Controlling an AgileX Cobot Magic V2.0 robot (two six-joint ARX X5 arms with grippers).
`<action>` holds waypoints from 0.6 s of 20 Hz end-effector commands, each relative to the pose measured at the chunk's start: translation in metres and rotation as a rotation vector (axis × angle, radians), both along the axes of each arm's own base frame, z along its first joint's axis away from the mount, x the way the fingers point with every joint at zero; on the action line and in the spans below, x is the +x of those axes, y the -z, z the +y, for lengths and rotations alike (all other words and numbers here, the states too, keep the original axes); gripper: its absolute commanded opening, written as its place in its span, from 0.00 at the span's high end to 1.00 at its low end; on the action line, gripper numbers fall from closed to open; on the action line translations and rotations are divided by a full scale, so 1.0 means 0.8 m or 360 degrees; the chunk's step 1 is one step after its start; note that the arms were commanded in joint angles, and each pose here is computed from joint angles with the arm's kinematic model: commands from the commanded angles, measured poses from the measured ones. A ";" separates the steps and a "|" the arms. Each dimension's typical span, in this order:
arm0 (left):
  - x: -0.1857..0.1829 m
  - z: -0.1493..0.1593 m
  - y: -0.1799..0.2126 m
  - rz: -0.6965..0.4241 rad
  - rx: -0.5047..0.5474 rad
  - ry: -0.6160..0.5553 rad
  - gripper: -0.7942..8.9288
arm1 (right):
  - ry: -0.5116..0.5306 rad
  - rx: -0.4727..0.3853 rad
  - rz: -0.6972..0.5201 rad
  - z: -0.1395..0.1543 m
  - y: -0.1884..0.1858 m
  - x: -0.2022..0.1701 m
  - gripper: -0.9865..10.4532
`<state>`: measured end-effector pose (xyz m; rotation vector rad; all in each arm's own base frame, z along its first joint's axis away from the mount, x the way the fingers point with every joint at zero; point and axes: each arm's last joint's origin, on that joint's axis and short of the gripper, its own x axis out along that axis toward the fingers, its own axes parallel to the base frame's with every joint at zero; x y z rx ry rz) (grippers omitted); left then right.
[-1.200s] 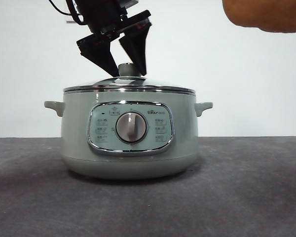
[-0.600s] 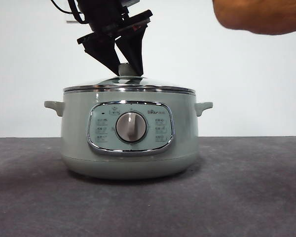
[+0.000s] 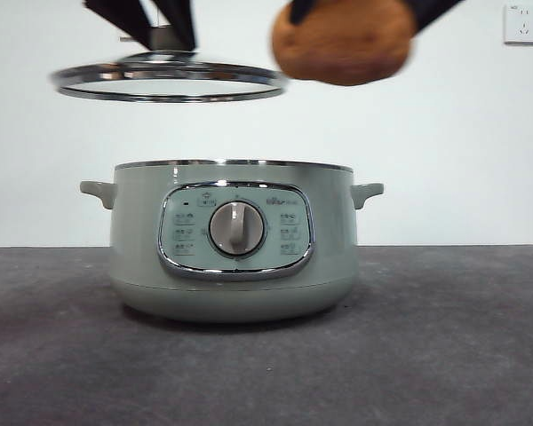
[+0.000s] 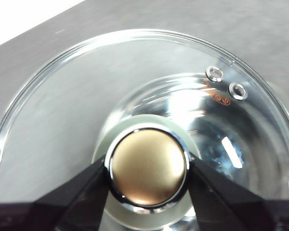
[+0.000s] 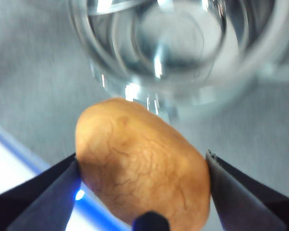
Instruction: Pick up the potato,open the lid,put the potato in the pot,close the lid
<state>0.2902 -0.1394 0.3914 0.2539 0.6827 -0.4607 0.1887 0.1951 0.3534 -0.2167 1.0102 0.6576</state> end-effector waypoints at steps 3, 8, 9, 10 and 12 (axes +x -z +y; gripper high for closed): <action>0.004 0.052 -0.020 -0.0103 0.0009 -0.0163 0.92 | -0.0019 -0.0022 -0.0017 0.050 0.005 0.056 0.92; 0.016 0.102 -0.019 -0.0078 0.0009 -0.0380 0.92 | 0.0028 -0.0075 0.0001 0.085 0.042 0.119 0.92; 0.017 0.108 -0.019 -0.0080 0.0009 -0.0404 0.92 | 0.0046 -0.0080 0.0009 0.090 0.054 0.132 0.92; 0.018 0.113 -0.019 -0.0079 0.0010 -0.0425 0.92 | 0.0064 -0.0087 0.0019 0.094 0.068 0.145 0.91; 0.019 0.120 -0.018 -0.0079 0.0010 -0.0454 0.92 | 0.0083 -0.0096 0.0052 0.100 0.093 0.161 0.91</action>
